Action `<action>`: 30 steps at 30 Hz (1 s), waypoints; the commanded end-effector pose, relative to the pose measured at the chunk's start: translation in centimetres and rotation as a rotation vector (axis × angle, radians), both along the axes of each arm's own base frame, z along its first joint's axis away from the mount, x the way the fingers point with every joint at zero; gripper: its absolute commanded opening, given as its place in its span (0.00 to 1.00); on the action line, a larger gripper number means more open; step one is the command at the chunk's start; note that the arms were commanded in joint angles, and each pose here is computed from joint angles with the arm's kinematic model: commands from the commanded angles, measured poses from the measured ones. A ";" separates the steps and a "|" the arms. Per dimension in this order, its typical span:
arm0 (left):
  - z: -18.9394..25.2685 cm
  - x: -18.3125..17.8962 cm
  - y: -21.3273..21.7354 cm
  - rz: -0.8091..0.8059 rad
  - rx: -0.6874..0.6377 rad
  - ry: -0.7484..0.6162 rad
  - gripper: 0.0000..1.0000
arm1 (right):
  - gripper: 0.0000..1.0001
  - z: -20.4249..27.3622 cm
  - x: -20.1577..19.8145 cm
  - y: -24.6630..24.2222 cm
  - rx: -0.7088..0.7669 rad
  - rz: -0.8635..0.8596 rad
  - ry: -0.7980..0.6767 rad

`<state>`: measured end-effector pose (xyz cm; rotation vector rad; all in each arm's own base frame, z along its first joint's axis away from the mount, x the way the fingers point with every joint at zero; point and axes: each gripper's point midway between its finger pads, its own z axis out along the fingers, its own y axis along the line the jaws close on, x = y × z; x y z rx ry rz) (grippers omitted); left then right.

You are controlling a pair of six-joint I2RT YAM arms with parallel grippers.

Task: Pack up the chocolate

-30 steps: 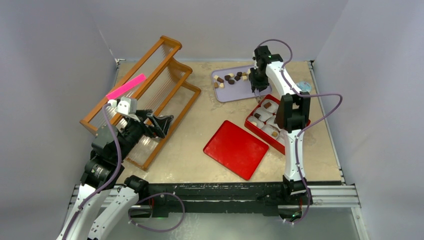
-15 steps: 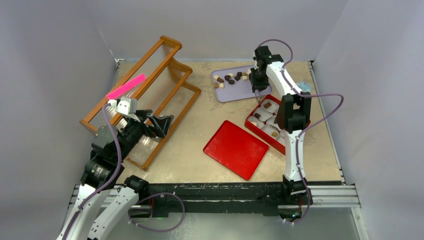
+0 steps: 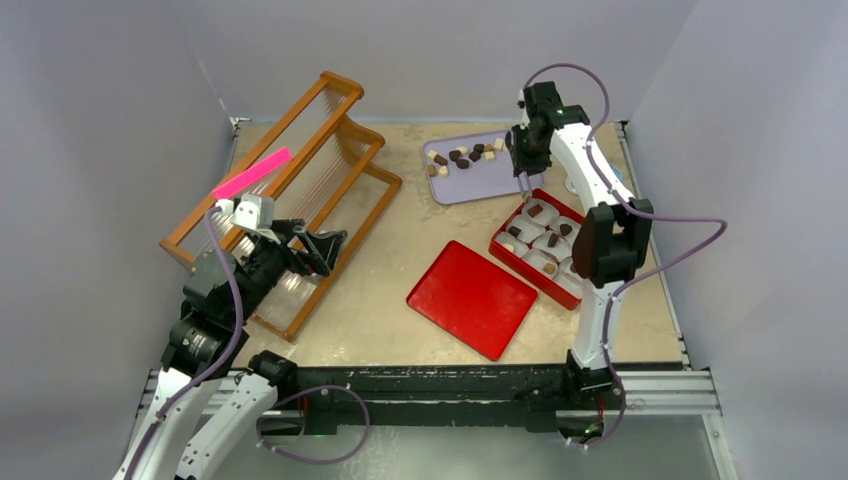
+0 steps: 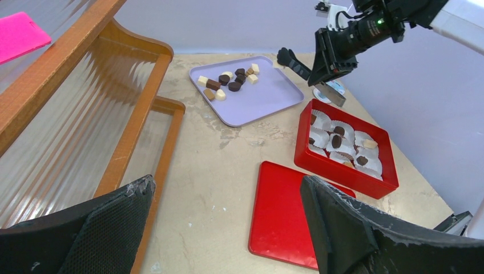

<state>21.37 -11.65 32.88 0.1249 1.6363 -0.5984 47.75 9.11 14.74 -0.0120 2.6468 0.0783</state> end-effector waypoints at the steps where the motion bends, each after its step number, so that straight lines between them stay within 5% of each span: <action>1: 0.3 -0.1 0.1 0.002 0.010 -0.020 0.98 | 0.19 3.0 -2.6 -0.3 0.008 -0.011 -0.041; 10: 0.4 -0.3 -0.1 -0.010 0.007 -0.023 0.98 | 0.17 4.4 -10.0 -2.7 -0.044 -0.089 -0.011; 30: 1.1 -1.2 -0.6 -0.051 -0.010 -0.047 0.98 | 0.18 2.2 -28.3 -6.5 -0.110 -0.322 0.308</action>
